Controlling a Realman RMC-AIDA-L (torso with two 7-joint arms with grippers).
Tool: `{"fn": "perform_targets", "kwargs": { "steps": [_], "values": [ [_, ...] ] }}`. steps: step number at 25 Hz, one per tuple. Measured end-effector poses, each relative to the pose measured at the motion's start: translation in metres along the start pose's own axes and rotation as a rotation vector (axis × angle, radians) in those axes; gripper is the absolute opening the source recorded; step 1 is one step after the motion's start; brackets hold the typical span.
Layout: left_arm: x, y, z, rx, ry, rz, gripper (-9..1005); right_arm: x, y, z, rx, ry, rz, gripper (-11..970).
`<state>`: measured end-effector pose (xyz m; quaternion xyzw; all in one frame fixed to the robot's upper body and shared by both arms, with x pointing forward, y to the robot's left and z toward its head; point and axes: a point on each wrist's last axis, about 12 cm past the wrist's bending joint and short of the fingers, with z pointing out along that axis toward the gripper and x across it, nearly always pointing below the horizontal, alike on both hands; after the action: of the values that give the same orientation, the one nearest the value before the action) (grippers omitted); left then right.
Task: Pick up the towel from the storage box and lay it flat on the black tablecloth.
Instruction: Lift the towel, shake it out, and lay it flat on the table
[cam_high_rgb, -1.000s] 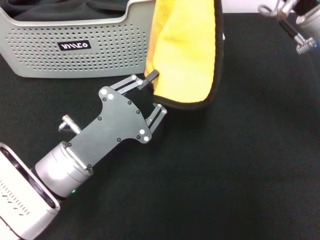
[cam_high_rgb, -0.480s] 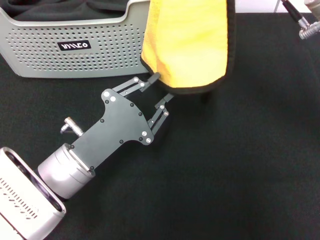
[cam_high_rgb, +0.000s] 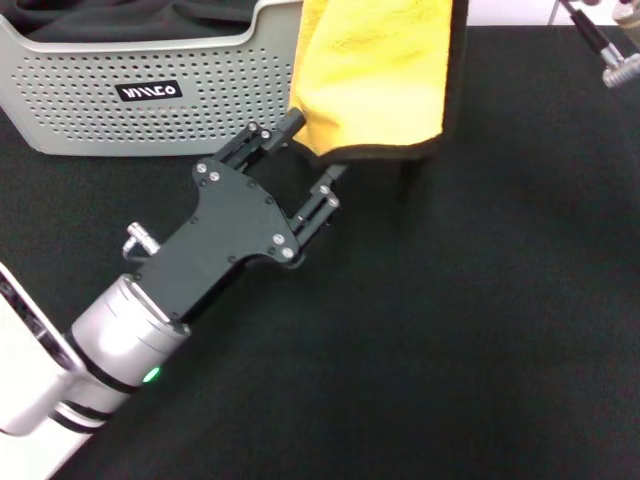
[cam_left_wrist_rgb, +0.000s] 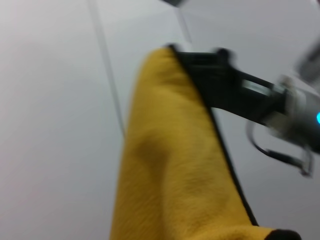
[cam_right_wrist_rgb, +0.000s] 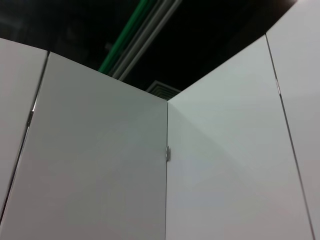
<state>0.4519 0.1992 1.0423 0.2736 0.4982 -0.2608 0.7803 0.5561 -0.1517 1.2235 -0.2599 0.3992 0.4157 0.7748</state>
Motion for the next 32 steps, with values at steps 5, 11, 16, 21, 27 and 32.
{"fn": "perform_targets", "kwargs": {
  "steps": [5,11,16,21,27,32],
  "values": [
    [0.0,0.008,-0.011,0.021,0.018,-0.285,534,-0.008,-0.001,-0.012,-0.009,-0.042,-0.024,6],
    [0.0,0.011,-0.024,0.085,0.068,-0.506,533,-0.02,-0.003,-0.02,-0.041,-0.095,-0.066,6],
    [0.002,0.012,-0.024,0.216,0.175,-0.719,533,-0.024,-0.004,-0.022,-0.083,-0.102,-0.108,6],
    [0.002,0.007,-0.016,0.332,0.256,-0.899,531,-0.02,-0.002,-0.024,-0.109,-0.088,-0.132,6],
    [0.003,0.0,-0.004,0.382,0.283,-1.0,524,-0.009,0.0,-0.023,-0.136,-0.081,-0.168,6],
    [0.003,0.0,0.008,0.367,0.26,-1.015,523,0.0,-0.002,-0.019,-0.143,-0.083,-0.16,6]
  ]
}}
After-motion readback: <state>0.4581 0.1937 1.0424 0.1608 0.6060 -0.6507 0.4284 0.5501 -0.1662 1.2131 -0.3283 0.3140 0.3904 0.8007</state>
